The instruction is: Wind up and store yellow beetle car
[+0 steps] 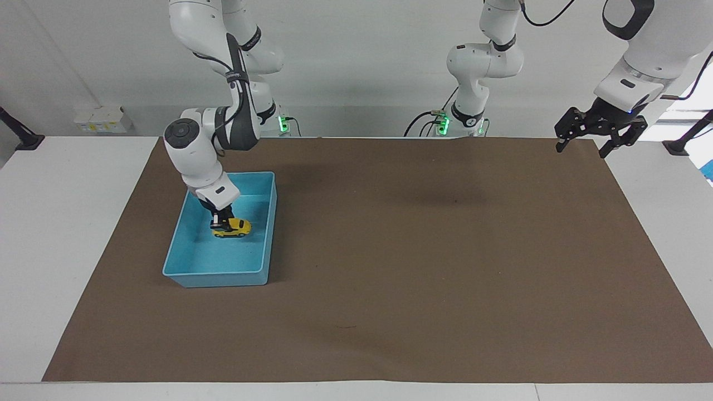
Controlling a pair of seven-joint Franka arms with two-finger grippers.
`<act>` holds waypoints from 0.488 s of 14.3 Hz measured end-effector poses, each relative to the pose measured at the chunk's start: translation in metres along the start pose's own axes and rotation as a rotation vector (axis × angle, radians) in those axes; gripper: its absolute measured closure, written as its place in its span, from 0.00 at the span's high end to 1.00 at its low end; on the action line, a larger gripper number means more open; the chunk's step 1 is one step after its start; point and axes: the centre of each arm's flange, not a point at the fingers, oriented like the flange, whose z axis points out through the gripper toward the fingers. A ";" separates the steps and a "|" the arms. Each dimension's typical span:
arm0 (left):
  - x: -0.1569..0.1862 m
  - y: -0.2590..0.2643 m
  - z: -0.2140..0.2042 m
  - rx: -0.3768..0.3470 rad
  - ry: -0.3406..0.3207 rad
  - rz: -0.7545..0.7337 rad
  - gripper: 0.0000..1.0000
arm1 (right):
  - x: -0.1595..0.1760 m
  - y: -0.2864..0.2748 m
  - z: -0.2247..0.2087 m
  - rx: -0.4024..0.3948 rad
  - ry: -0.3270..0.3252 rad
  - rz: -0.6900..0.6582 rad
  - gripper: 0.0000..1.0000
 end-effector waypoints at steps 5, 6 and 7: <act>0.000 0.000 0.000 0.000 0.000 0.000 1.00 | 0.001 0.000 0.003 0.006 0.000 -0.001 0.86; 0.000 0.000 0.000 0.000 0.000 0.000 1.00 | 0.001 0.001 0.002 0.004 0.000 0.000 0.98; 0.000 0.000 0.000 0.000 0.000 0.000 1.00 | 0.003 0.003 -0.001 0.007 0.001 0.004 1.00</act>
